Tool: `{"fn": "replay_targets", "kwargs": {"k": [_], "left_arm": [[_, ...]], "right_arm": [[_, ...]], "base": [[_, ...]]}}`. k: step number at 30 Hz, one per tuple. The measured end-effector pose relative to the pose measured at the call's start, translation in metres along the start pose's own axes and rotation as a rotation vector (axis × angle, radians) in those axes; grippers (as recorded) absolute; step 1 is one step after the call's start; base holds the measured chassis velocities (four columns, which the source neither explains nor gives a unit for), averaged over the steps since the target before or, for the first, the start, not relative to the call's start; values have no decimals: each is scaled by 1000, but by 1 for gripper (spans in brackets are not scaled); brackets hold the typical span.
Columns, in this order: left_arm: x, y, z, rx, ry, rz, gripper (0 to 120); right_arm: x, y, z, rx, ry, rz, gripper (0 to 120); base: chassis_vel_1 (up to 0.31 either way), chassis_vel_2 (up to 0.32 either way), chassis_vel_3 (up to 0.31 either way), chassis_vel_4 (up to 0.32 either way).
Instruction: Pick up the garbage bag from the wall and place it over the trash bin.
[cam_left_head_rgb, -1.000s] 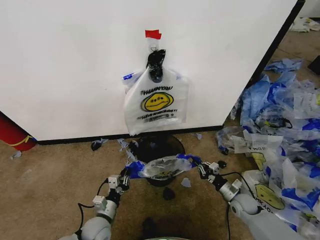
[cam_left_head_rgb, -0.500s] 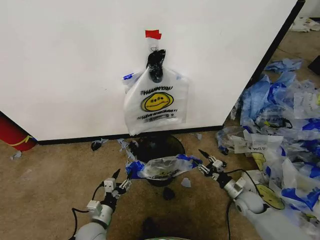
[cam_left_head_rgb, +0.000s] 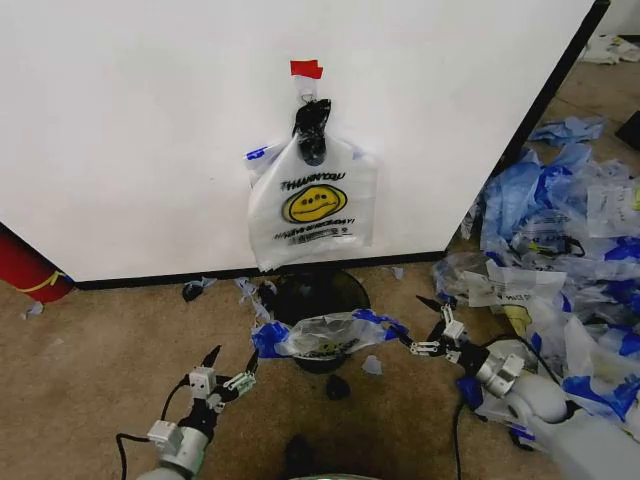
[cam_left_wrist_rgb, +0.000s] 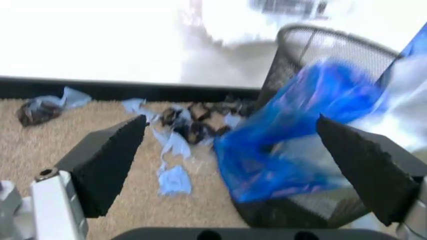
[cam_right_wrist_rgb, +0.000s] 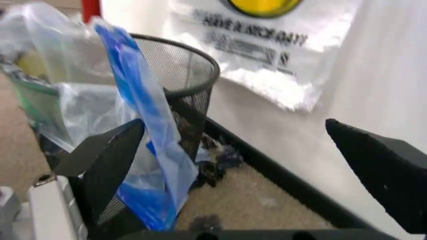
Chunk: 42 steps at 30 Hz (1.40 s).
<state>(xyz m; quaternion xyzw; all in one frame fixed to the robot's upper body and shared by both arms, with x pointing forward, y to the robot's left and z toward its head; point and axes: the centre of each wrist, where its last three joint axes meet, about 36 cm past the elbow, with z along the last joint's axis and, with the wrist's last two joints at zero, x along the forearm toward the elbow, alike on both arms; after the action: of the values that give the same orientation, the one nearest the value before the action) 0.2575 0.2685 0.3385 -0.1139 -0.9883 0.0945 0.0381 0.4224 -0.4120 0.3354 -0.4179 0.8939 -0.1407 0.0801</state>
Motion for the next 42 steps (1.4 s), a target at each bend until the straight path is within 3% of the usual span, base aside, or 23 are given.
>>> {"fn": "replay_targets", "kwargs": {"k": [4, 6, 10, 11, 17, 18, 21, 24, 31, 38, 42], "left_arm": [[0, -3, -16, -2, -33, 5, 100], [-3, -7, -33, -1, -65, 18, 100], [-22, -13, -78, 4, -111, 72, 100], [-22, -13, -78, 4, -111, 72, 100], [-85, 4, -136, -41, -104, 159, 100], [-85, 4, -136, -41, -104, 159, 100], [-122, 7, -156, -54, -102, 204, 100], [-161, -6, -157, -69, -77, 285, 100], [-215, -42, -162, -142, -28, 412, 100], [-238, -33, -161, -281, 144, 510, 100], [-250, -32, -159, -323, 197, 525, 99]], "right_arm": [[4, -13, -10, -7, -38, -37, 100], [4, -20, -21, -56, -112, -51, 100], [-3, -26, -55, -132, -261, 49, 100], [-3, -26, -55, -132, -261, 49, 100], [6, -32, -98, -118, -344, 268, 100], [6, -32, -98, -118, -344, 268, 100], [19, -32, -107, -91, -344, 350, 100], [38, -33, -115, -60, -326, 431, 100], [74, -26, -121, 2, -282, 557, 100], [91, -6, -111, 9, -264, 592, 100], [96, -1, -108, 8, -261, 592, 100]], "base": [[0, 0, 0, 0], [0, 0, 0, 0], [0, 0, 0, 0], [0, 0, 0, 0], [0, 0, 0, 0], [0, 0, 0, 0], [0, 0, 0, 0], [0, 0, 0, 0], [0, 0, 0, 0], [0, 0, 0, 0], [0, 0, 0, 0]]}}
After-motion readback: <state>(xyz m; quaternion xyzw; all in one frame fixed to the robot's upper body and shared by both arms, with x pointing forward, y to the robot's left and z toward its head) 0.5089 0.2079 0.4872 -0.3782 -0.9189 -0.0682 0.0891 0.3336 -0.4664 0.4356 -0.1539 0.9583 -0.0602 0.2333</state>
